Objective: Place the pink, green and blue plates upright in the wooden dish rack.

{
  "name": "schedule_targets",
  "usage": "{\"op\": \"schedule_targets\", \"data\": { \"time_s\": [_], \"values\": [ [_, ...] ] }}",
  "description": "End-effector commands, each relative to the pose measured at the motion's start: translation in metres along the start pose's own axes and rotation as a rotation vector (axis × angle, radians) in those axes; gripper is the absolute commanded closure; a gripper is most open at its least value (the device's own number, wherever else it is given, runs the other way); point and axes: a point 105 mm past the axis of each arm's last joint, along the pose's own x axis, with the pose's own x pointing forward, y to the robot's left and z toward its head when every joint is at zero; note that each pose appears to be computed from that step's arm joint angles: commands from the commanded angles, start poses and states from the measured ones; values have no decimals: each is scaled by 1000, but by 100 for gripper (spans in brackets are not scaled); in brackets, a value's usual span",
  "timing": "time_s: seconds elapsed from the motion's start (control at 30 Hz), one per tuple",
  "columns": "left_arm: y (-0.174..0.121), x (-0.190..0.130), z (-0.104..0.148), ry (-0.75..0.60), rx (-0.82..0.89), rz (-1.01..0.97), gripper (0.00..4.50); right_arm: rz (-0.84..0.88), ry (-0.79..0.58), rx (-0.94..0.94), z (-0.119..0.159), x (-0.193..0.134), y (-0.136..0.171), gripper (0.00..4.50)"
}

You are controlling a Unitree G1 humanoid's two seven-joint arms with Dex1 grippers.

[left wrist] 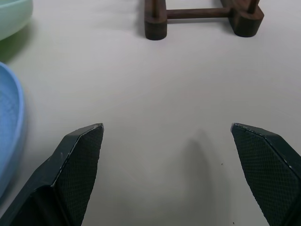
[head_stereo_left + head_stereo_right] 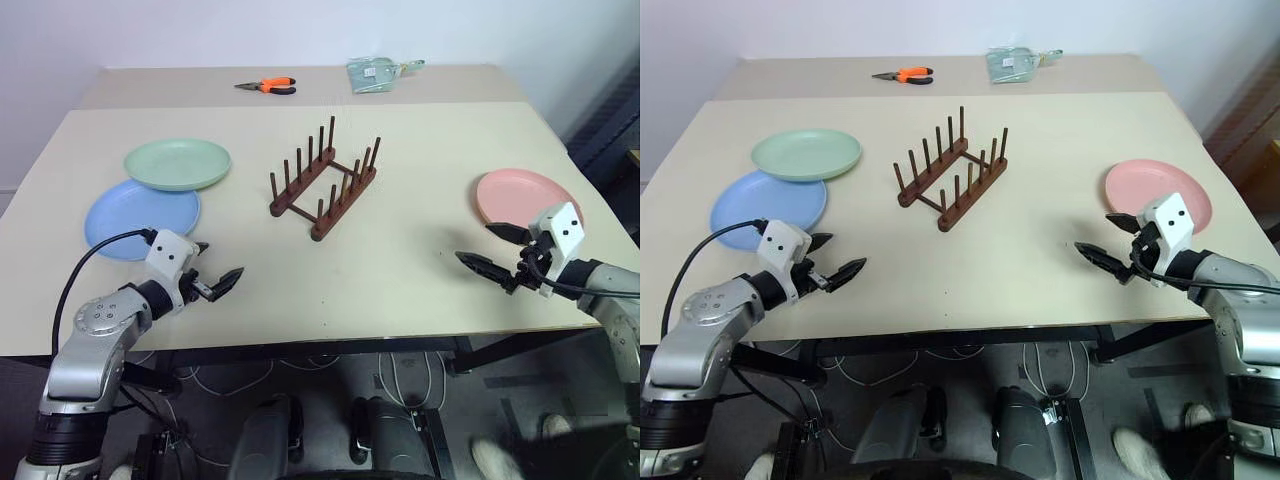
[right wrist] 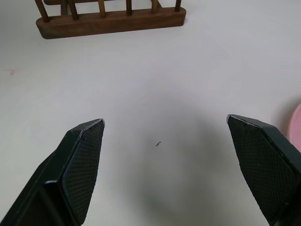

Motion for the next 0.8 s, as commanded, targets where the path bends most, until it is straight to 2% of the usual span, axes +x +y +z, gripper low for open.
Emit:
{"op": "schedule_targets", "data": {
  "time_s": [0.03, 0.27, 0.43, 0.6, 0.7, 0.8],
  "values": [
    [-4, -2, 8, -22, 33, 13, 1, 7, -48, -56, 15, 8, 2, 23],
    [-21, 0, 7, -29, 14, 8, 1, 25, -79, -87, 24, 24, 4, 23],
    [-34, 8, 8, -31, 1, -17, 1, 74, -47, -83, 20, 29, 12, 23],
    [-66, 47, 15, -54, 3, -11, 1, 76, -85, -72, 27, 33, 26, 23],
    [-96, 84, 16, -53, -1, -30, 1, 82, -93, -57, 26, 33, 37, 23],
    [-106, 112, 17, -30, 1, -21, 1, 79, -99, -55, 28, 30, 44, 23]
  ]
}}
